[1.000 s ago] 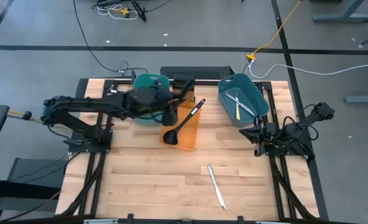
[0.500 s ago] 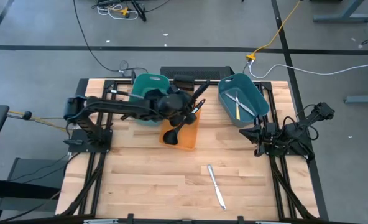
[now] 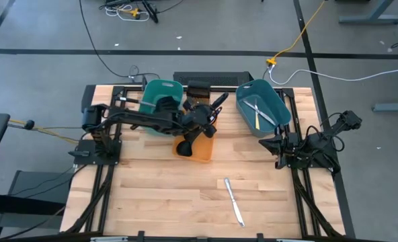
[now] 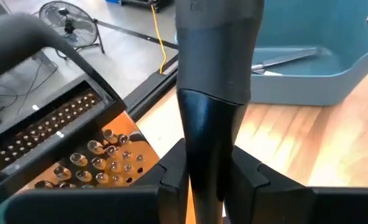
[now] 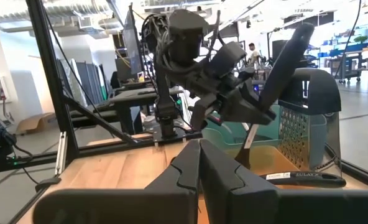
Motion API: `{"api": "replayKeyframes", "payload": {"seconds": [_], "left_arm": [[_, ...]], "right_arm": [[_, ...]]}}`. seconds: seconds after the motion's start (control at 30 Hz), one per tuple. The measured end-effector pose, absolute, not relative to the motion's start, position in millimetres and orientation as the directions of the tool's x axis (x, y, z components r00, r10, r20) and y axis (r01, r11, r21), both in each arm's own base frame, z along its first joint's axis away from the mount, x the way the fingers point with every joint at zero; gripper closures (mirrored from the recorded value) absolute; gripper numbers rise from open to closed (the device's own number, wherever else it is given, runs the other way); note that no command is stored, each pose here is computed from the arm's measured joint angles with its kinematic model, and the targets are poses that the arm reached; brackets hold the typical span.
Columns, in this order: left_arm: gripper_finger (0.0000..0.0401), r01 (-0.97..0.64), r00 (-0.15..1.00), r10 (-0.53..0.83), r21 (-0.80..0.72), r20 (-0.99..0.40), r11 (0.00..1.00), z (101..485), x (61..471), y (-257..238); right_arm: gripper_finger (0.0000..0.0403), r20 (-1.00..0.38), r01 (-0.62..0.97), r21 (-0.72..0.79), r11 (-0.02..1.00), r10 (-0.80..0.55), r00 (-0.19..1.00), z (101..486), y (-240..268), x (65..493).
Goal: Pick & Place Kitchen Items
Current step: Put the black ladle into the orange bin
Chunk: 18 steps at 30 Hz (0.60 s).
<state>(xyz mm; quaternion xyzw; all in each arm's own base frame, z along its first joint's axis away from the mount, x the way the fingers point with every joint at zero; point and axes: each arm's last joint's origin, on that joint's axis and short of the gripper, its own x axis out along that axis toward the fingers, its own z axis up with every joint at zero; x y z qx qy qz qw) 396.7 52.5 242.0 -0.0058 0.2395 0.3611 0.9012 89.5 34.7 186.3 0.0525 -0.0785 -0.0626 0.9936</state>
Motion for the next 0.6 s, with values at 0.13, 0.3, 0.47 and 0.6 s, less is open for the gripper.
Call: {"api": "replayKeyframes", "payload": {"seconds": [0.13,0.3,0.47,0.6], "left_arm": [[0.0354,-0.667,0.612,0.651,0.149,-0.448,0.73,233.5,399.6,53.0],[0.0354,-0.672,0.588,0.654,0.162,-0.476,0.723,219.1,403.6,53.2],[0.0354,-0.682,0.577,0.662,0.163,-0.479,0.713,215.9,404.0,53.7],[0.0354,-0.696,0.562,0.678,0.171,-0.474,0.697,216.0,403.2,57.4]], "right_arm": [[0.0387,0.15,0.116,0.115,0.987,-0.133,0.98,186.4,34.7,89.5],[0.0387,0.151,0.105,0.113,0.988,-0.121,0.981,186.4,35.1,89.5],[0.0387,0.152,0.095,0.111,0.989,-0.112,0.982,186.5,35.3,89.6],[0.0387,0.153,0.092,0.111,0.99,-0.109,0.982,186.5,35.4,89.6]]}}
